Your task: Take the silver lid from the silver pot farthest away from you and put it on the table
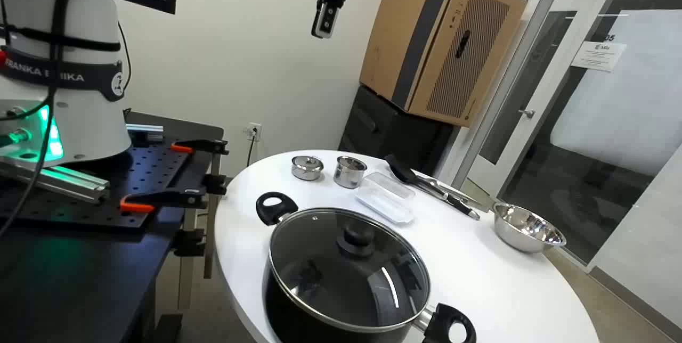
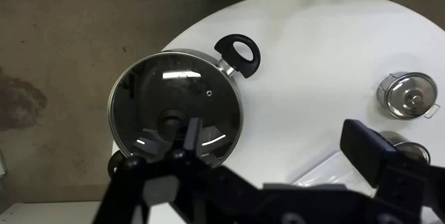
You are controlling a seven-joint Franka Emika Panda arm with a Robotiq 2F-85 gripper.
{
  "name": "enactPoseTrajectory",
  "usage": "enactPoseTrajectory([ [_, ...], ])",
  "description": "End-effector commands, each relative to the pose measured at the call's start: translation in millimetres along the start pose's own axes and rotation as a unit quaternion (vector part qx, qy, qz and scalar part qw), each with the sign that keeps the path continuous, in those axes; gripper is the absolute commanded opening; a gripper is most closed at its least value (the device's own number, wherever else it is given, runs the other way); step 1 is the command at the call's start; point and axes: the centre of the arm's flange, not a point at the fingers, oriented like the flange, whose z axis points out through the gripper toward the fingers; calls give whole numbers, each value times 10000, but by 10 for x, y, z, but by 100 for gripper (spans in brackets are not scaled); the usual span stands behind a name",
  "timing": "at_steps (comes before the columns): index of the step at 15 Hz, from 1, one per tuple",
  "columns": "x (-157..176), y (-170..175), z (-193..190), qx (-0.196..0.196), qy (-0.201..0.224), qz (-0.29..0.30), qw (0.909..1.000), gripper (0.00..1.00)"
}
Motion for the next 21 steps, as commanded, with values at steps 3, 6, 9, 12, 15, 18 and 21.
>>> enactPoseTrajectory([
  [3,47,-127,32,-172,-153,-472,9986,100],
  [6,126,-421,111,-472,-318,-925,9941,100],
  [9,46,-335,110,-305,-219,-746,9965,100],
  [12,45,-287,106,-274,-212,-688,9970,100],
  [15,54,-227,184,-272,-200,-596,9977,100],
  [18,208,-374,301,-47,-15,-1310,9914,100],
  [21,477,-780,446,6,-10,-2159,9764,100],
])
